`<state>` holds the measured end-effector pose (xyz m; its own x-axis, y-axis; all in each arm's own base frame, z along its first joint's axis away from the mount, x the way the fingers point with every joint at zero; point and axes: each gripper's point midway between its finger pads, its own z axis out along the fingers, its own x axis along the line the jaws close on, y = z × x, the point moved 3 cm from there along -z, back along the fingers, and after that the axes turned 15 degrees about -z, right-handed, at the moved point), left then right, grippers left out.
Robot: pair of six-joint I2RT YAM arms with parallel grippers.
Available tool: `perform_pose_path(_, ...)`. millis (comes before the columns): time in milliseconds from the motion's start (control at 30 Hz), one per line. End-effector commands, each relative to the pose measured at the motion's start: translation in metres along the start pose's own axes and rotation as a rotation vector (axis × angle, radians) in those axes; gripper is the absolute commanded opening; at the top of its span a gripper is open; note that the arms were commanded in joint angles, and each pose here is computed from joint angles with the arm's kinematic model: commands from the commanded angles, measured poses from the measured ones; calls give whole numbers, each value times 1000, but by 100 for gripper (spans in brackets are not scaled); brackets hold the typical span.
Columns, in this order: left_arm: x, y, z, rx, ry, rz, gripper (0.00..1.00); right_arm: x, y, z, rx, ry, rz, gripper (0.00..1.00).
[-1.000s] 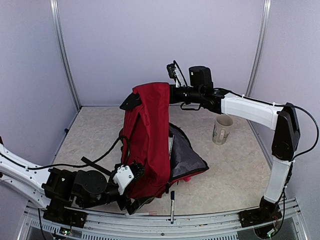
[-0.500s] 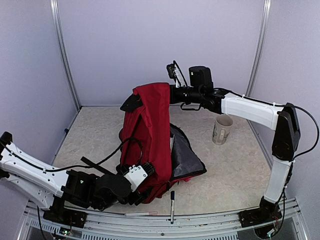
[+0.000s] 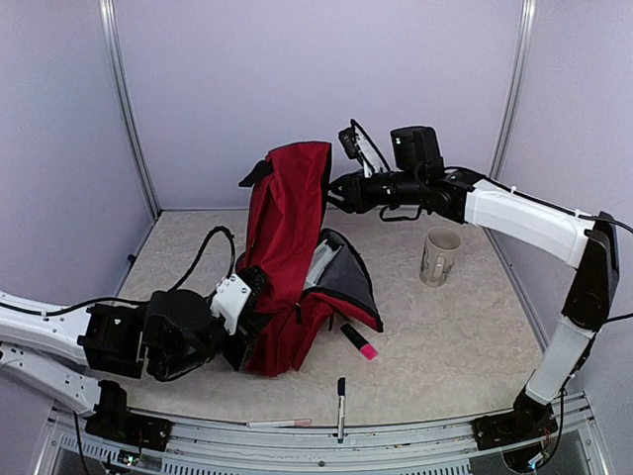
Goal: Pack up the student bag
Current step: Pass from the right arm to the left, then grab the largest pocket of the student bag.
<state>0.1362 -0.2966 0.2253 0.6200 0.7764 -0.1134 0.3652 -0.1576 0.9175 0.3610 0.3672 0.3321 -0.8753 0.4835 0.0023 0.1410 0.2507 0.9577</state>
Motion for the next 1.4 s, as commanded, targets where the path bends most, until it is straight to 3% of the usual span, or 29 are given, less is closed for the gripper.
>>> perform_pose_path(0, 8, 63, -25, -140, -55, -176, 0, 27, 5, -48, 43, 39, -145, 51)
perform_pose_path(167, 17, 88, -36, -147, 15, -152, 0, 52, 10, -95, 1, 38, -266, 52)
perform_pose_path(233, 18, 100, -38, -145, 51, -139, 0, 70, 22, -108, -61, -10, -320, 44)
perform_pose_path(367, 12, 118, -37, -146, 52, -136, 0, 175, 39, -120, -281, 47, -678, 41)
perform_pose_path(467, 8, 122, -35, -158, 27, -155, 0, 200, 25, -114, -323, -88, -816, 35)
perform_pose_path(533, 7, 123, -33, -156, 28, -165, 0, 201, 17, -106, -296, -112, -778, 32)
perform_pose_path(700, 4, 119, -28, -145, 21, -169, 0, 220, -2, -96, -349, 37, -570, 26)
perform_pose_path(800, 1, 120, -25, -145, 19, -166, 0, 213, -16, -85, -307, 2, -445, 22)
perform_pose_path(900, -2, 121, -24, -146, 5, -162, 0, 196, -25, -75, -241, -96, -332, 23)
perform_pose_path(1367, -5, 119, -23, -148, -19, -168, 0, 190, -64, -46, -153, -57, -105, 27)
